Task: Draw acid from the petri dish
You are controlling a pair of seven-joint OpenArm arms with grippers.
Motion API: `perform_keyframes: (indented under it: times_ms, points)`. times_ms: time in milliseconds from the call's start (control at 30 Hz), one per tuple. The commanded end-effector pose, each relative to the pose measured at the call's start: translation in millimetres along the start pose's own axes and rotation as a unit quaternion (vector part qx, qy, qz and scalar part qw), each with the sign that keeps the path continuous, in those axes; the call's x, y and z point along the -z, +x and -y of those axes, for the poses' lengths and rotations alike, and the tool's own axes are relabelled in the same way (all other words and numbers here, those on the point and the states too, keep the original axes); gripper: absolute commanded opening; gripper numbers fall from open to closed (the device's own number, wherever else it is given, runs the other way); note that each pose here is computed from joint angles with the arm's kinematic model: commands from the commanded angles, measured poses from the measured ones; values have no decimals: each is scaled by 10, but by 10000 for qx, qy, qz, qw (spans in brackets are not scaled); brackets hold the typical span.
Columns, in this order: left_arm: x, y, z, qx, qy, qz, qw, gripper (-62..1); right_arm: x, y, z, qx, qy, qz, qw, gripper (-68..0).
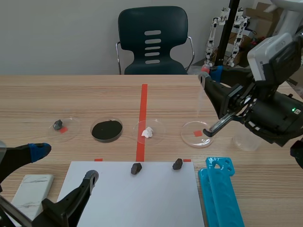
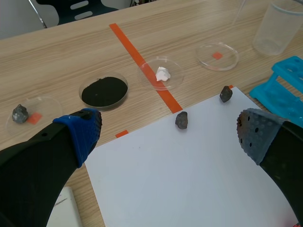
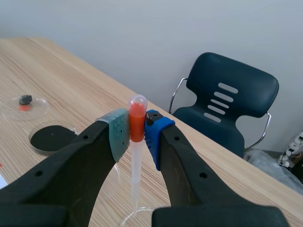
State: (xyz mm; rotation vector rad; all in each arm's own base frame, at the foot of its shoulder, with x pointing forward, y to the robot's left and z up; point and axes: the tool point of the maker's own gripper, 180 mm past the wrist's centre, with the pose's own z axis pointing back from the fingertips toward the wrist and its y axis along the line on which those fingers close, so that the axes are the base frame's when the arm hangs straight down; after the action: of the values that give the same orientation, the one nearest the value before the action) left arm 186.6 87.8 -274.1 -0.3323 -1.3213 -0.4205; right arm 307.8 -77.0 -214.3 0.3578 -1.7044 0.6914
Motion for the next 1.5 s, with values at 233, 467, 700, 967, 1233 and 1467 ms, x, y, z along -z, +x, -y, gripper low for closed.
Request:
perform_keyframes:
  times_ms: [233, 467, 700, 967, 1233, 1467]
  points:
    - [10, 117, 5, -6, 0, 188, 9998, -6, -74, 570, -188, -54, 87, 276, 9996, -579]
    - [10, 117, 5, -6, 0, 188, 9998, -6, -194, 825, -447, 99, 238, 326, 9991, -578]
    - [10, 117, 5, -6, 0, 188, 9998, -6, -280, 916, -594, 230, 335, 315, 9987, -578]
    - [10, 117, 5, -6, 0, 188, 9998, -6, -297, 895, -608, 266, 329, 269, 9987, -578]
    - [10, 117, 5, -6, 0, 188, 9998, -6, -297, 895, -607, 266, 327, 269, 9987, -578]
    - [10, 117, 5, -6, 0, 188, 9998, -6, -297, 895, -607, 266, 327, 269, 9987, -578]
